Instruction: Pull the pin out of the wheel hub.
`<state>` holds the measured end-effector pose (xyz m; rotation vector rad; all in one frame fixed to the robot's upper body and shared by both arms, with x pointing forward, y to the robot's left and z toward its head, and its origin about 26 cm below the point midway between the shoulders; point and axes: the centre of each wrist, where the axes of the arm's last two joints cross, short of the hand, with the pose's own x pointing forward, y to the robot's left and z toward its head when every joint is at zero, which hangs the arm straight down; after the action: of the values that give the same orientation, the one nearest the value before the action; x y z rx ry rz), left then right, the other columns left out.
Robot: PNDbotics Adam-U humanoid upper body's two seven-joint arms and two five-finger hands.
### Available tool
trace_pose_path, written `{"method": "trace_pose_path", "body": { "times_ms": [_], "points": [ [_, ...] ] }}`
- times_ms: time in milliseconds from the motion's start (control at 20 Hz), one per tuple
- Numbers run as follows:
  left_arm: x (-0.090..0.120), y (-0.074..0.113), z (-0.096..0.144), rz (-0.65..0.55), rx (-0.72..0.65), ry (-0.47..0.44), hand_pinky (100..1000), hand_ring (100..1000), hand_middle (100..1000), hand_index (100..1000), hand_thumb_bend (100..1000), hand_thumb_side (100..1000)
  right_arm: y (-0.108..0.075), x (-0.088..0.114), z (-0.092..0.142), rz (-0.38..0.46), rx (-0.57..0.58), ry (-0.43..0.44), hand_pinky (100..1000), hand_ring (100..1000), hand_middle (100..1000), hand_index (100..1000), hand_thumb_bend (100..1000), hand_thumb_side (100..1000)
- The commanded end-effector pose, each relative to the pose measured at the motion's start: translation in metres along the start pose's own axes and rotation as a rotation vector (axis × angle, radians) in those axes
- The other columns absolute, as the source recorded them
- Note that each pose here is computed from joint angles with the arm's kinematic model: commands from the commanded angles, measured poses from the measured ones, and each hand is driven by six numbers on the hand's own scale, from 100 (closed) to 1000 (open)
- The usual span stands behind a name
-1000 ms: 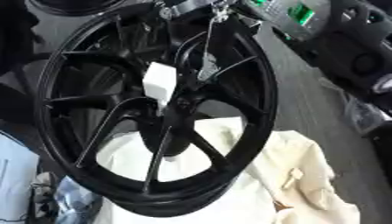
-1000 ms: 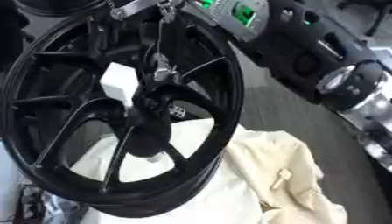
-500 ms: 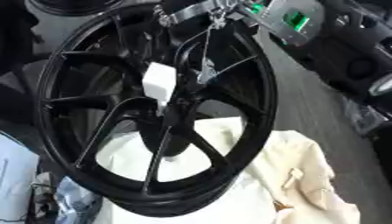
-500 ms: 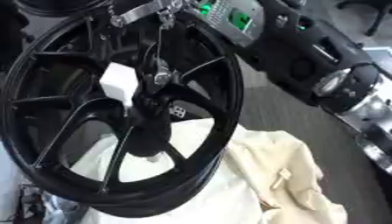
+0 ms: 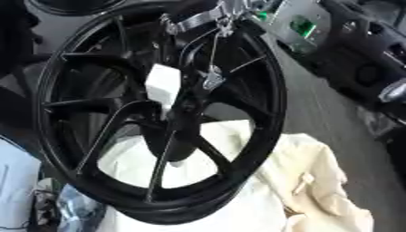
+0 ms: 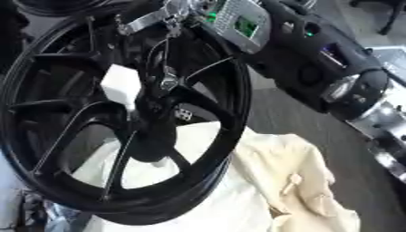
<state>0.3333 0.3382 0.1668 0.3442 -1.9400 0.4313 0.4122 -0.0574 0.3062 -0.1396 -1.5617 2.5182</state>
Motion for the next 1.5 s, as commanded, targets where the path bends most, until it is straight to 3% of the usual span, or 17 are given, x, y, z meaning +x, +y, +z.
{"method": "trace_pose_path", "body": {
  "times_ms": [50, 350, 550, 1100, 1150, 1200, 1500],
  "points": [
    [0.007, 0.001, -0.003, -0.001, -0.009, -0.025, 739, 782, 754, 721, 255, 836, -0.008, 0.002, 0.004, 0.059, 0.052, -0.036, 888, 783, 692, 779, 451, 100],
    [0.008, 0.001, -0.003, 0.003, -0.007, -0.026, 739, 781, 755, 722, 255, 837, -0.008, 0.003, 0.004, 0.042, 0.048, -0.037, 882, 770, 657, 752, 386, 100],
    [0.007, 0.000, -0.003, 0.003, -0.008, -0.024, 739, 781, 754, 722, 254, 838, -0.010, 0.004, 0.006, 0.047, 0.045, -0.027, 882, 794, 734, 820, 461, 100],
    [0.008, 0.001, -0.003, 0.002, -0.010, -0.025, 739, 781, 755, 721, 253, 839, -0.032, 0.024, 0.013, 0.099, 0.001, -0.070, 884, 801, 754, 846, 455, 100],
    [0.008, 0.001, -0.003, 0.002, -0.010, -0.025, 739, 781, 755, 721, 246, 843, -0.033, 0.024, 0.014, 0.097, -0.002, -0.069, 885, 801, 754, 846, 364, 100],
    [0.008, 0.000, -0.003, 0.002, -0.011, -0.025, 739, 781, 755, 721, 253, 839, -0.034, 0.024, 0.016, 0.089, -0.008, -0.067, 886, 801, 753, 846, 457, 100],
    [0.009, 0.001, -0.004, 0.001, -0.010, -0.028, 739, 781, 755, 722, 253, 840, -0.041, 0.020, 0.023, 0.046, -0.043, -0.062, 890, 800, 751, 844, 458, 100]
  ]
}}
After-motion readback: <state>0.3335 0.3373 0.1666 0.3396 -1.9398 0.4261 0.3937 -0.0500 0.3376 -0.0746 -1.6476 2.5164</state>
